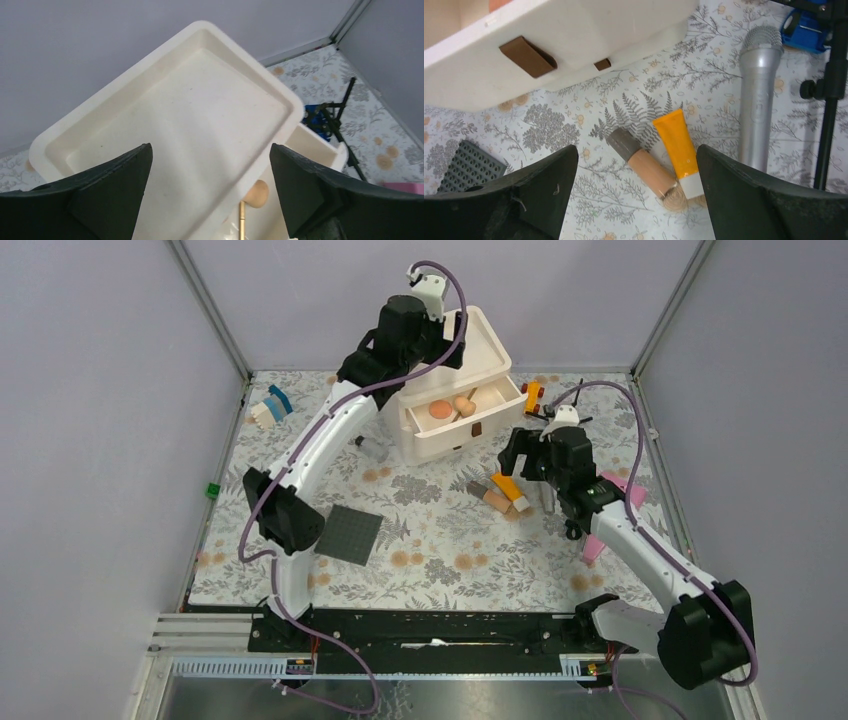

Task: Organize the makeup
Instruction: Close the drawer in the storage box.

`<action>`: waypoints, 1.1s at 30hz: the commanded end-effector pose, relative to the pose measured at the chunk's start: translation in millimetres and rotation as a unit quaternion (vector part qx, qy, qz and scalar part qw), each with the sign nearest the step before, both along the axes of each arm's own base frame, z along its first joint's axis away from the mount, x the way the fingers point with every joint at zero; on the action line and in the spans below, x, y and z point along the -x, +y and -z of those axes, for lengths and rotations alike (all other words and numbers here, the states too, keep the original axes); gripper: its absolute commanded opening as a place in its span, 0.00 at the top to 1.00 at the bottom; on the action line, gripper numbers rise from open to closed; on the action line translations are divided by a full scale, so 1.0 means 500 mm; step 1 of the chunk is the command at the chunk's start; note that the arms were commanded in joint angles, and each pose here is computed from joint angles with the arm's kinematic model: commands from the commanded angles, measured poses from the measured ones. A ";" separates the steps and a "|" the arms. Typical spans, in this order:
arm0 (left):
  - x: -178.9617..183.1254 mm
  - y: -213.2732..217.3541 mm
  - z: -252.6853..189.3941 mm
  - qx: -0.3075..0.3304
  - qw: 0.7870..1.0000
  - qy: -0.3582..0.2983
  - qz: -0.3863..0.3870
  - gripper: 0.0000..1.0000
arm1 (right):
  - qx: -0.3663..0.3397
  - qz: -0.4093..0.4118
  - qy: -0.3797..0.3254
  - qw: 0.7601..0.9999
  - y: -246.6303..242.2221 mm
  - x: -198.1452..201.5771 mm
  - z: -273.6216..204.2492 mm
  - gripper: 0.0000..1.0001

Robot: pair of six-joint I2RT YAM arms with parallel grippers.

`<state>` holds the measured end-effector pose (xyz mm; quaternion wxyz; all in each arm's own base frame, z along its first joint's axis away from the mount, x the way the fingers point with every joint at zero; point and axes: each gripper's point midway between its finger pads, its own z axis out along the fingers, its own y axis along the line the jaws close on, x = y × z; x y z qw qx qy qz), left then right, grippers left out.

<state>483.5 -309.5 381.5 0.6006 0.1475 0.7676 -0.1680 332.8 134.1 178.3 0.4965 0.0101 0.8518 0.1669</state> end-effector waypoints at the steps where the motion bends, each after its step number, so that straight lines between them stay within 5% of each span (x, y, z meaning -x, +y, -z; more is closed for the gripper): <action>1: -0.054 0.029 0.016 -0.010 1.000 -0.006 0.000 0.01 | -0.025 -0.014 -0.044 0.999 0.034 -0.061 -0.059 0.05; 26: -0.090 0.038 0.272 -0.141 0.986 0.090 0.020 0.17 | -0.108 -0.011 -0.095 0.990 0.117 -0.223 -0.075 0.06; 33: -0.053 0.017 0.295 -0.153 0.979 0.101 0.089 0.19 | -0.120 -0.028 -0.116 0.986 0.137 -0.243 -0.104 0.05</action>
